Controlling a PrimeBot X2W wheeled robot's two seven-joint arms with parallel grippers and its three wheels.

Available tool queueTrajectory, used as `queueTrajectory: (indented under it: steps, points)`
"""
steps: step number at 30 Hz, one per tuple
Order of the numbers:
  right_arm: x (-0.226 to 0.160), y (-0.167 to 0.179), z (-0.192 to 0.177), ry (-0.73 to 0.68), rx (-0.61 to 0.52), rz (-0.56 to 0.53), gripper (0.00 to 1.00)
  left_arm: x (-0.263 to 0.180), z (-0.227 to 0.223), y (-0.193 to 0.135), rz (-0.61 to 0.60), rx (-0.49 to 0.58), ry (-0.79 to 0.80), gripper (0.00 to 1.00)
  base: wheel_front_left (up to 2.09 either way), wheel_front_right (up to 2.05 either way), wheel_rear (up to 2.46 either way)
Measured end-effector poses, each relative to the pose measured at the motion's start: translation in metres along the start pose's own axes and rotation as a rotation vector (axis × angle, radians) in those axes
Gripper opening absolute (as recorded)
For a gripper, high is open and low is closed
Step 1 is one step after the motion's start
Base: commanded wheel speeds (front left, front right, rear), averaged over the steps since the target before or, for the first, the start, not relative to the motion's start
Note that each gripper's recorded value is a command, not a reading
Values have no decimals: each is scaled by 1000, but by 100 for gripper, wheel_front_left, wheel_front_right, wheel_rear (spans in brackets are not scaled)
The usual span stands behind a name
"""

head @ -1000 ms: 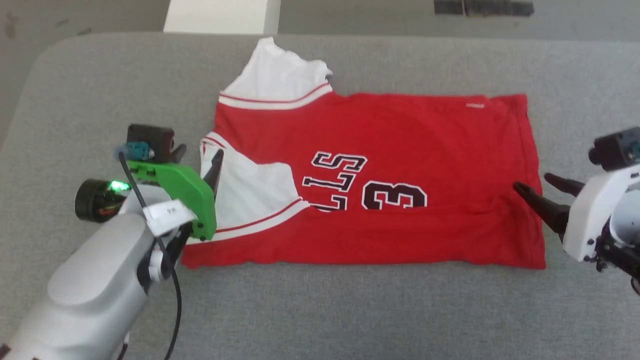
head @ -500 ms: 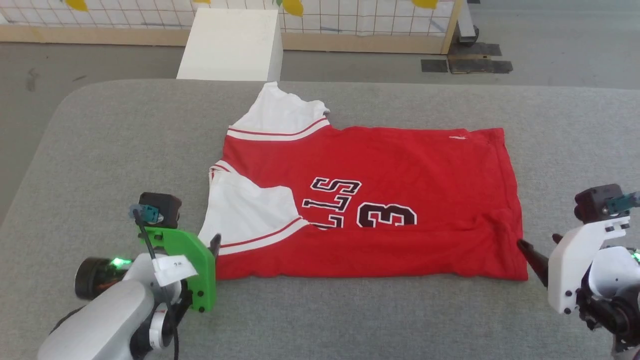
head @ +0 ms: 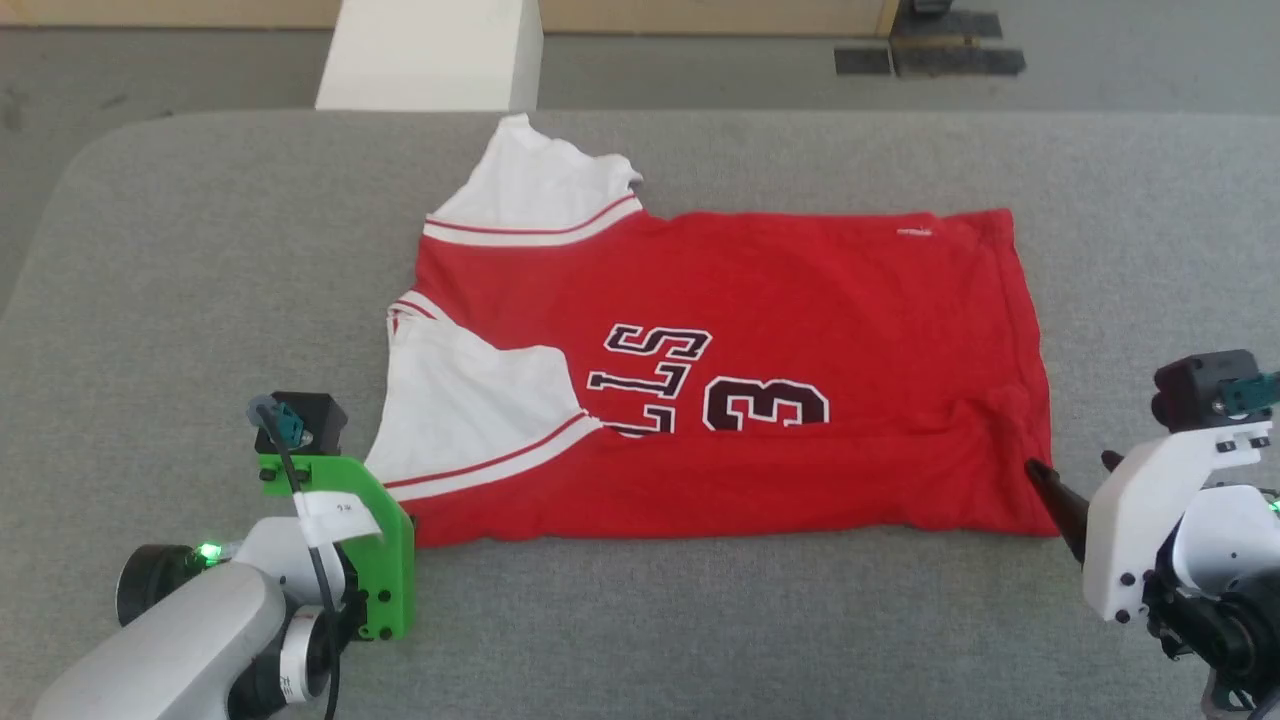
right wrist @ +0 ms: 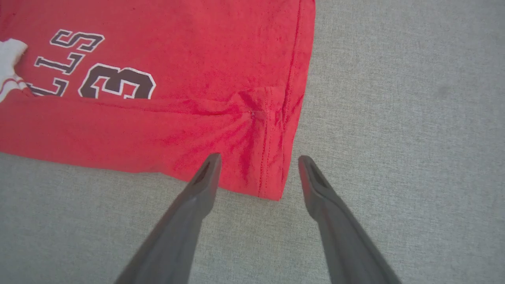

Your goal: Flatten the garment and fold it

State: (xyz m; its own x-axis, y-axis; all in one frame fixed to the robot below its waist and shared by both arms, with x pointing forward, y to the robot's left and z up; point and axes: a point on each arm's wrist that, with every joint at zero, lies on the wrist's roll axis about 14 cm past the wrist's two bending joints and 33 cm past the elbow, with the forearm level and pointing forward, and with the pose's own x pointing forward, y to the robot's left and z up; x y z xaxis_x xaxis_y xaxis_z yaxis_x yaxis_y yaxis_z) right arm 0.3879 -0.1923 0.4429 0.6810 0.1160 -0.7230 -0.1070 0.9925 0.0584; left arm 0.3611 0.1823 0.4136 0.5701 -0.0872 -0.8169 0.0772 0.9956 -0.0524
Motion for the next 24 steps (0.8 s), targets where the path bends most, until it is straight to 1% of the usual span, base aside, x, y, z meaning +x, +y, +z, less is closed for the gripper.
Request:
queueTrajectory:
  steps: [14,15,16,17,24]
  points:
    - [16,-20,-15,39,63,-51,100,37,-22,10,14,-45,172,100,0,0,0]
    - [16,-22,-15,41,65,-57,100,38,-24,8,3,-47,187,85,0,0,0]
    - [17,-23,-16,44,67,-60,100,39,-24,8,-1,-49,194,41,0,0,0]
    - [17,-24,-17,47,67,-64,100,40,-25,7,-8,-47,197,0,0,0,0]
    - [14,-26,-21,58,61,-74,100,36,-17,-6,-67,-67,144,0,0,0,0]
